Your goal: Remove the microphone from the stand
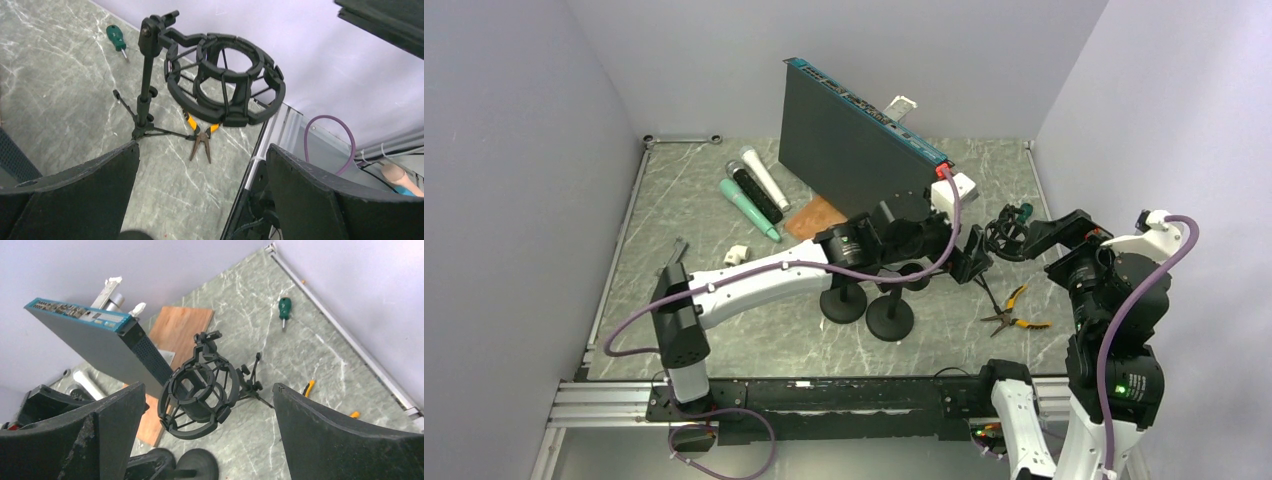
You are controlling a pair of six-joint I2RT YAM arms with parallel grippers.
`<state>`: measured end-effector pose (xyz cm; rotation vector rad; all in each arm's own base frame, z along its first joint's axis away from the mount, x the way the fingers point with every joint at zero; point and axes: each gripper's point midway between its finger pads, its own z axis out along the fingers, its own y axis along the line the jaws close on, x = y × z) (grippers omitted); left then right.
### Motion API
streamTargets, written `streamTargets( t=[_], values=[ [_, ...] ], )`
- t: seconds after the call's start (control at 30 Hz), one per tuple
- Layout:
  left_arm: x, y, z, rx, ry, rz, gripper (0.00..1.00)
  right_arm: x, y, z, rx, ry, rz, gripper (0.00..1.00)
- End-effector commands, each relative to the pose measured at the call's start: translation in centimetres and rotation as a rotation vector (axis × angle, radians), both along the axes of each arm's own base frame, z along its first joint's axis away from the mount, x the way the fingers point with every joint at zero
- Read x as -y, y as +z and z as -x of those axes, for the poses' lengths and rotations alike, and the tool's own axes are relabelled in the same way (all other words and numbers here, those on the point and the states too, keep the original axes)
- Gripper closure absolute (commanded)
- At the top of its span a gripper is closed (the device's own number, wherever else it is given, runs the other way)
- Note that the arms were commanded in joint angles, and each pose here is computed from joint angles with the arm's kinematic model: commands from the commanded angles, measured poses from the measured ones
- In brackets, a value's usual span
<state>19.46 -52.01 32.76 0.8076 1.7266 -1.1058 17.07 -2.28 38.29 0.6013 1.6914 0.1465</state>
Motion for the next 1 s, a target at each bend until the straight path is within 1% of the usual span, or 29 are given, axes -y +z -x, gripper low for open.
streamTargets(
  t=[0.0, 0.13, 0.27, 0.43, 0.6, 0.7, 0.83, 0.97],
  values=[
    [1.7, 3.6, -0.6, 0.059, 0.021, 0.094, 0.01, 1.1, 1.6, 0.2, 0.017, -0.042, 0.065, 0.0],
    [2.9, 2.9, -0.6, 0.055, 0.014, 0.089, 0.01, 0.6, 1.9, -0.3, 0.029, -0.007, 0.07, 0.0],
    [3.1, 2.1, -1.6, 0.066, 0.085, 0.084, 0.01, -0.1, 2.1, -0.6, 0.042, 0.034, 0.068, 0.0],
    [1.6, 1.9, -3.5, 0.125, 0.193, 0.046, 0.04, -0.7, 1.3, -1.0, 0.03, 0.071, 0.06, 0.0],
    [0.1, 2.0, -4.8, 0.178, 0.268, 0.008, 0.04, -0.9, 0.8, -1.2, 0.028, 0.089, 0.06, 0.0],
    [-1.2, 2.0, -5.5, 0.191, 0.301, -0.007, 0.05, -1.5, 0.2, -1.7, 0.009, 0.13, 0.054, 0.0],
    [-2.8, 1.7, -5.8, 0.207, 0.309, -0.034, 0.05, -2.5, -1.0, -2.4, -0.022, 0.191, 0.043, 0.0],
    [-3.8, 2.5, -4.4, 0.198, 0.253, -0.033, 0.03, -3.0, -3.2, -2.9, -0.094, 0.233, 0.021, 0.0]
  ],
)
